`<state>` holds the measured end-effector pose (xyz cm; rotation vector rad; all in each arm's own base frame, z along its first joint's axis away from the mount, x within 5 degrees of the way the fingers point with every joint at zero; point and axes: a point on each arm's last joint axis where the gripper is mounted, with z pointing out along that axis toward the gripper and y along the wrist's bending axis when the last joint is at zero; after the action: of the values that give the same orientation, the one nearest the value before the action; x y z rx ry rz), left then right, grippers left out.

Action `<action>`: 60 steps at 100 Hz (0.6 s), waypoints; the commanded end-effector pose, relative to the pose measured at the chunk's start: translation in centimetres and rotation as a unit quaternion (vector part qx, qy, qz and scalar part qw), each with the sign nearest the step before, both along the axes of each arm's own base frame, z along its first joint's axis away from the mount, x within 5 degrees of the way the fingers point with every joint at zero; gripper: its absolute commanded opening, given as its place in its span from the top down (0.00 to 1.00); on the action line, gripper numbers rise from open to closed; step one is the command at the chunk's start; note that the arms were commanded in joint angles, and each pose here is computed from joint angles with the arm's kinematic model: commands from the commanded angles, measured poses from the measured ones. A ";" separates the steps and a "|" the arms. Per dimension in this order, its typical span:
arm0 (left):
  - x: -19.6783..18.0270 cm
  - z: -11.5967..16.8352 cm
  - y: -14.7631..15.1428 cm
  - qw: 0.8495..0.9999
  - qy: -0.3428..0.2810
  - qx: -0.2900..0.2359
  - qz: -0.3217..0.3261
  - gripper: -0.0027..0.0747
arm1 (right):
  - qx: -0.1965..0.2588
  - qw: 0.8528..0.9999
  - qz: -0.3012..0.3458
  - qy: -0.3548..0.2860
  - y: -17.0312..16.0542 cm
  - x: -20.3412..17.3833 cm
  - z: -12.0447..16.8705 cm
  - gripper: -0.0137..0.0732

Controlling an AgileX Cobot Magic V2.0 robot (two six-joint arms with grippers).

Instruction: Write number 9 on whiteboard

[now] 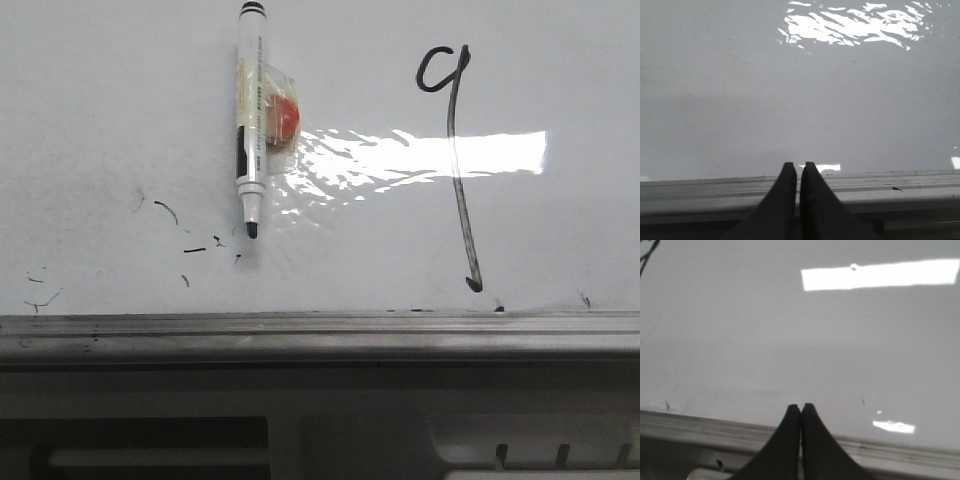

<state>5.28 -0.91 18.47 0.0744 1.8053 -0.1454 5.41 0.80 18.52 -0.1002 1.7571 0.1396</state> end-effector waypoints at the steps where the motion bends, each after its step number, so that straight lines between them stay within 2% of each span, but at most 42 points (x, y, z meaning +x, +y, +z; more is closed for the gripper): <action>1: 0.0 -0.5 0.0 1.000 -0.018 -0.012 0.004 0.99 | -0.006 1.000 -0.004 -0.005 -0.1 0.0 -0.7 0.93; 12: 0.0 -0.5 0.0 1.000 -0.018 -0.012 0.004 0.99 | -0.009 1.000 -0.005 0.013 -0.1 -0.1 -1.0 0.93; 60: 0.0 -0.5 0.0 1.000 -0.018 -0.012 0.004 0.99 | -0.008 1.000 -0.005 0.012 -0.1 -0.1 -1.0 0.93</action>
<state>5.28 -0.91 18.46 0.0745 1.8060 -0.1454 5.31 0.75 18.12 -0.0957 1.8081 0.1358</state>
